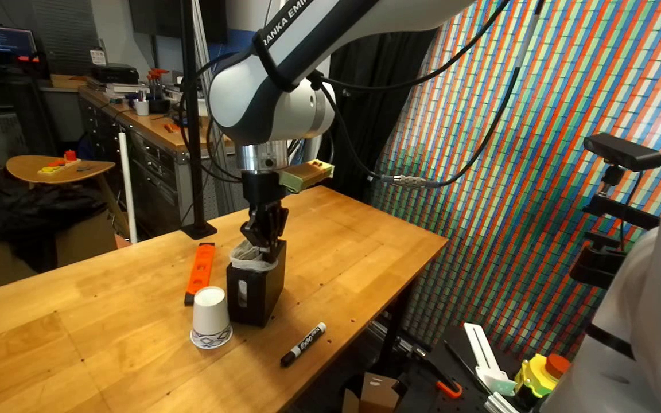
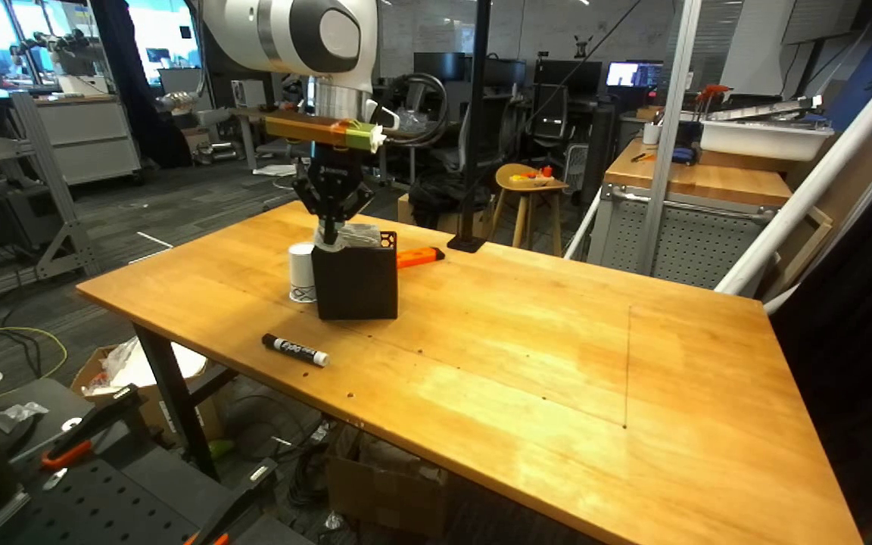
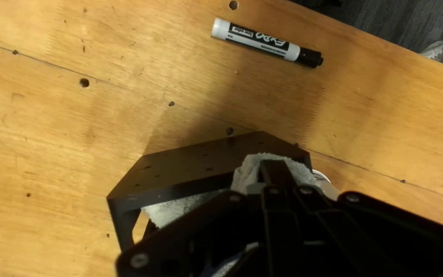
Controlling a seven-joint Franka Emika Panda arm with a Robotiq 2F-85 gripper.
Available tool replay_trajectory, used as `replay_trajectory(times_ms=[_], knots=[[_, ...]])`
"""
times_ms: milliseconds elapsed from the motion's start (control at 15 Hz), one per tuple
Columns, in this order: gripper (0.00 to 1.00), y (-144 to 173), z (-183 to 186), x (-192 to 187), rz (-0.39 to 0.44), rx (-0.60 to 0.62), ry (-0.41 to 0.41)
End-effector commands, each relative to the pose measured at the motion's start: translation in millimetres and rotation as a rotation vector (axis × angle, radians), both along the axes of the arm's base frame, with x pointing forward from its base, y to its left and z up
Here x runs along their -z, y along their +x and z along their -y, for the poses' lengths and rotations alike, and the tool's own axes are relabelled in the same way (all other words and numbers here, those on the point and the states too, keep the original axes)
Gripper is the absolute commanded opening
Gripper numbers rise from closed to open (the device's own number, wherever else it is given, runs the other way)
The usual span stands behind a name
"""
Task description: Pick up the towel and put it in the box
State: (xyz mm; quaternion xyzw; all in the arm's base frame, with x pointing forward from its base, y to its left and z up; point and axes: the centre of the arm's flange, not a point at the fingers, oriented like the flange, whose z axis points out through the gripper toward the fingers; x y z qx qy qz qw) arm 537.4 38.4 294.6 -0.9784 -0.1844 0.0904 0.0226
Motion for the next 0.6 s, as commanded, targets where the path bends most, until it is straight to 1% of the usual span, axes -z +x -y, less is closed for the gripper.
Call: replay_trajectory(times_ms=[0, 533], knots=[[0.01, 14, 9, -2, 0.004, -0.002, 0.001], [0.01, 26, 13, -5, 0.014, -0.011, 0.004]])
